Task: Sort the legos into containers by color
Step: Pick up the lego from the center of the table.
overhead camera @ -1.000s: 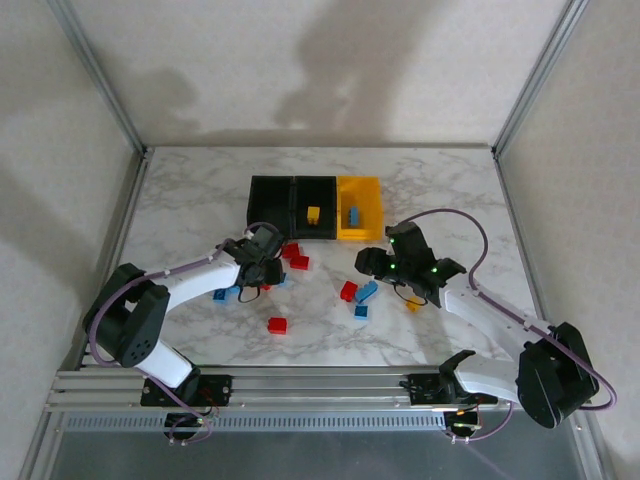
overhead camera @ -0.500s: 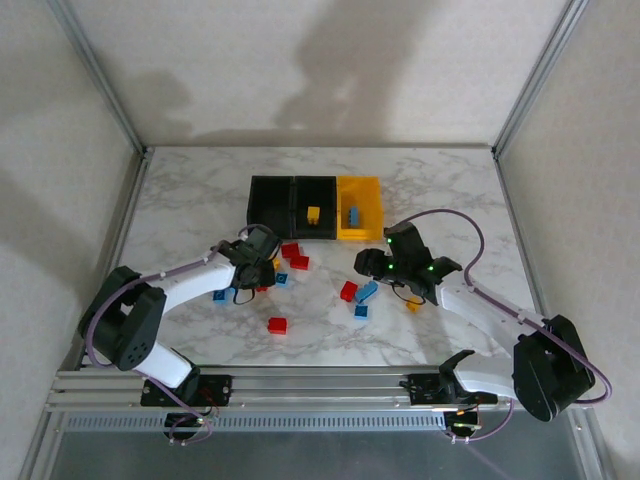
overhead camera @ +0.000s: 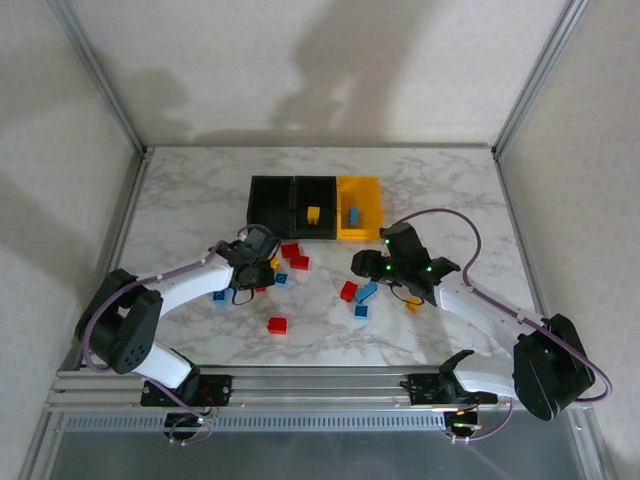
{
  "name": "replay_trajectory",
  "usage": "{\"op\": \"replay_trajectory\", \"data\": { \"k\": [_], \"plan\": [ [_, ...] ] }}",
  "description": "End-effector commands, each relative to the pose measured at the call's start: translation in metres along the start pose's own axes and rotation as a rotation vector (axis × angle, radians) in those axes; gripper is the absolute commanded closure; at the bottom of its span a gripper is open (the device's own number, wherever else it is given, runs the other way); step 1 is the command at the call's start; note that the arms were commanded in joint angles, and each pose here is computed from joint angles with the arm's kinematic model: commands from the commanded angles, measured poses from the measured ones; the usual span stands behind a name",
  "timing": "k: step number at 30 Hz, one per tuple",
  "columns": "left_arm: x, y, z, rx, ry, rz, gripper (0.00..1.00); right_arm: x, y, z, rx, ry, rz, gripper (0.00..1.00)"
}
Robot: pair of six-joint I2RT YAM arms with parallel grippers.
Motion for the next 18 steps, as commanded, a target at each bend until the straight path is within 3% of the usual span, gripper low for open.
{"op": "replay_trajectory", "data": {
  "k": [1,10,18],
  "plan": [
    [0.024,-0.006,-0.021,0.029,-0.060,0.031,0.88,0.004,0.024,-0.006,0.079,-0.009,-0.088,0.46],
    [0.052,-0.028,-0.090,0.029,-0.176,0.050,0.90,0.009,0.041,-0.010,0.117,-0.034,-0.138,0.46],
    [0.038,-0.033,-0.146,0.029,-0.208,-0.008,0.90,0.015,0.035,-0.006,0.091,-0.055,-0.122,0.46]
  ]
}}
Point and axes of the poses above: each hand's point on the last joint's axis, 136 mm out from that joint toward the fingers, its own x axis back along the fingers, its own y axis along the line the jaws close on, z = x × y, the point moved 9 cm from there along x, back along the fingers, and after that the axes turned 3 degrees about -x, right-handed, at the moved point
